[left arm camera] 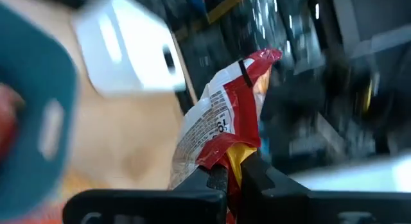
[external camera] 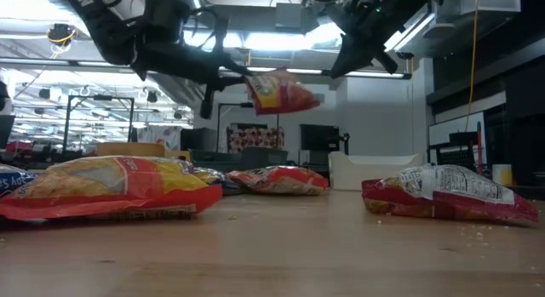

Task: Sort Maruchan noodles
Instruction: Put the left red bag into the blue bin

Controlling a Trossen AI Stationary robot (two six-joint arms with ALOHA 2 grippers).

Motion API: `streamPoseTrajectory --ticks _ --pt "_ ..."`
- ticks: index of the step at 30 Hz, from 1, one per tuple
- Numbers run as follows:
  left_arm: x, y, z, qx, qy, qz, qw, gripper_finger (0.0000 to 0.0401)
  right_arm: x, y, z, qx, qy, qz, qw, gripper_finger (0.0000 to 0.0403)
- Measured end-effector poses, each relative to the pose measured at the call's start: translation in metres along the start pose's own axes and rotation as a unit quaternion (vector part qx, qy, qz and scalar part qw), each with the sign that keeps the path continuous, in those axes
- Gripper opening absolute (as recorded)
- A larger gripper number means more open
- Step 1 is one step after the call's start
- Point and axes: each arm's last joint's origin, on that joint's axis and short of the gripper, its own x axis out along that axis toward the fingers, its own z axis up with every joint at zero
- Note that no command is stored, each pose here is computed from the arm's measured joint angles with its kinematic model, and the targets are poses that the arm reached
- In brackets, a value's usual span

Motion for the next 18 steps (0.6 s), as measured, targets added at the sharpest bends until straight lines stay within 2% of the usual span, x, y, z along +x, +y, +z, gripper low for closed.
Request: streamPoseTrajectory --ticks 3,6,10,18 --pt "-0.006 0.006 0.021 -0.016 -0.049 0.015 0.999 0.0000 0.001 0.000 0.000 -0.005 0.001 -0.001 1.000 0.0000" --pt "-0.010 0.017 0.032 -0.038 -0.080 0.059 0.994 0.0000 0.001 0.000 0.000 -0.007 0.000 -0.001 1.000 0.0000" --pt "-0.014 0.032 0.035 -0.049 -0.095 0.127 0.986 0.0000 0.001 0.000 0.000 -0.011 -0.001 -0.004 1.000 0.0000" --pt "-0.017 0.044 0.040 -0.069 -0.109 0.177 0.976 0.0000 0.001 -0.001 0.001 -0.021 -0.015 -0.027 0.999 0.0000"
